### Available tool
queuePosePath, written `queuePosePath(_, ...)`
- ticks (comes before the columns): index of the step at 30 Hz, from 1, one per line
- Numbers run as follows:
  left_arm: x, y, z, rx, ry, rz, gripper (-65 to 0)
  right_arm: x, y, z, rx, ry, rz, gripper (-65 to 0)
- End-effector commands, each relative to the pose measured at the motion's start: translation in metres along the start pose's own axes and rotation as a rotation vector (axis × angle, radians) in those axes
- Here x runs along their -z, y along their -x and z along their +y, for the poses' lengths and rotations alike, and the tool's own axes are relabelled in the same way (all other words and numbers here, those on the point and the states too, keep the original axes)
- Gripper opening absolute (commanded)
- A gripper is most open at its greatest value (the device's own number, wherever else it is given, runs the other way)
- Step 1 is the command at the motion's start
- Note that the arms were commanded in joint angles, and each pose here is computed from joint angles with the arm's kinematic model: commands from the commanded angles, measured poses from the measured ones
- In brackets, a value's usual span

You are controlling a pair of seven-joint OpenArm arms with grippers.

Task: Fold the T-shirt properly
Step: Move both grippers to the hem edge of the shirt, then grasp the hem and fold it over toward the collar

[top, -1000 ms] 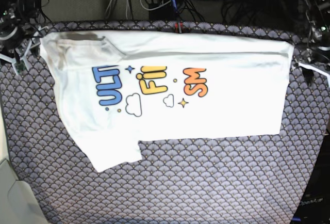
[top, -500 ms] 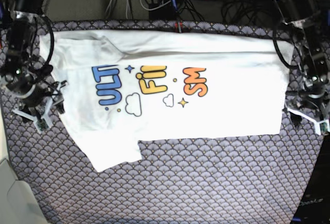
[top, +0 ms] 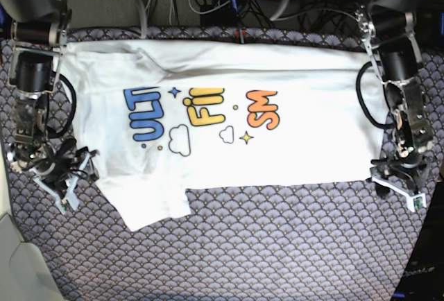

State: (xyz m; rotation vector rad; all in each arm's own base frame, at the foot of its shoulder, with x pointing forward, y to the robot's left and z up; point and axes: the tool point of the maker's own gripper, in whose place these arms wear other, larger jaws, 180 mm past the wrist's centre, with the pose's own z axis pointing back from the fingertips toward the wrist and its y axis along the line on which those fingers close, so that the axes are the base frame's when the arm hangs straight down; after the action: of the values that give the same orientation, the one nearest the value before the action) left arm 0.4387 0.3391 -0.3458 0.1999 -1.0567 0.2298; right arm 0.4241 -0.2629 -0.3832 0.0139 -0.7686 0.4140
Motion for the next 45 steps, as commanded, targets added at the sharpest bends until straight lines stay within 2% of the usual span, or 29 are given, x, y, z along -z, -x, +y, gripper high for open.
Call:
queuePosePath(1, 0.001, -0.025, -0.001, 0.006, 0.002, -0.063, -21.7, -0.005, -0.018, -0.013, 0.004, 0.020, -0.048, -26.1)
queuePosePath(12, 0.004, -0.016, -0.008, 0.022, 0.017, -0.044, -21.7, 0.015, 0.006, -0.003, 0.103, -0.035, -0.069, -26.6)
queuePosePath(14, 0.004, -0.016, -0.008, 0.022, 0.017, -0.044, -21.7, 0.015, 0.006, -0.002, 0.104, -0.035, -0.073, -28.5)
queuePosePath(16, 0.004, -0.016, -0.008, 0.022, 0.017, -0.046, -21.7, 0.016, 0.005, 0.000, 0.100, -0.039, -0.071, -34.4)
queuePosePath(21, 0.008, 0.001, -0.018, 0.005, 0.032, -0.005, -21.7, 0.017, 0.006, 0.003, 0.089, -0.047, -0.061, -58.2)
queuePosePath(23, 0.010, 0.009, -0.017, -0.002, 0.031, 0.017, -21.7, 0.019, 0.005, 0.007, 0.091, -0.053, -0.064, -65.0)
queuePosePath(26, 0.017, 0.012, -0.020, -0.023, 0.036, 0.034, -21.7, 0.020, 0.006, 0.009, 0.091, -0.057, -0.061, -65.0)
queuePosePath(30, 0.023, 0.014, -0.020, -0.039, 0.035, -0.004, -21.7, 0.020, 0.006, 0.010, 0.092, -0.059, -0.061, -65.0)
queuePosePath(37, 0.031, 0.041, -0.022, -0.069, 0.034, 0.043, -21.7, 0.020, 0.008, 0.011, 0.092, -0.060, -0.058, -65.0)
queuePosePath(43, 0.033, 0.048, -0.031, -0.082, 0.046, 0.050, -22.0, 0.019, 0.009, 0.009, 0.091, -0.056, -0.056, -65.0)
queuePosePath(45, 0.033, 0.047, -0.032, -0.083, 0.049, 0.048, -24.5, 0.019, 0.009, 0.009, 0.091, -0.056, -0.056, -65.0)
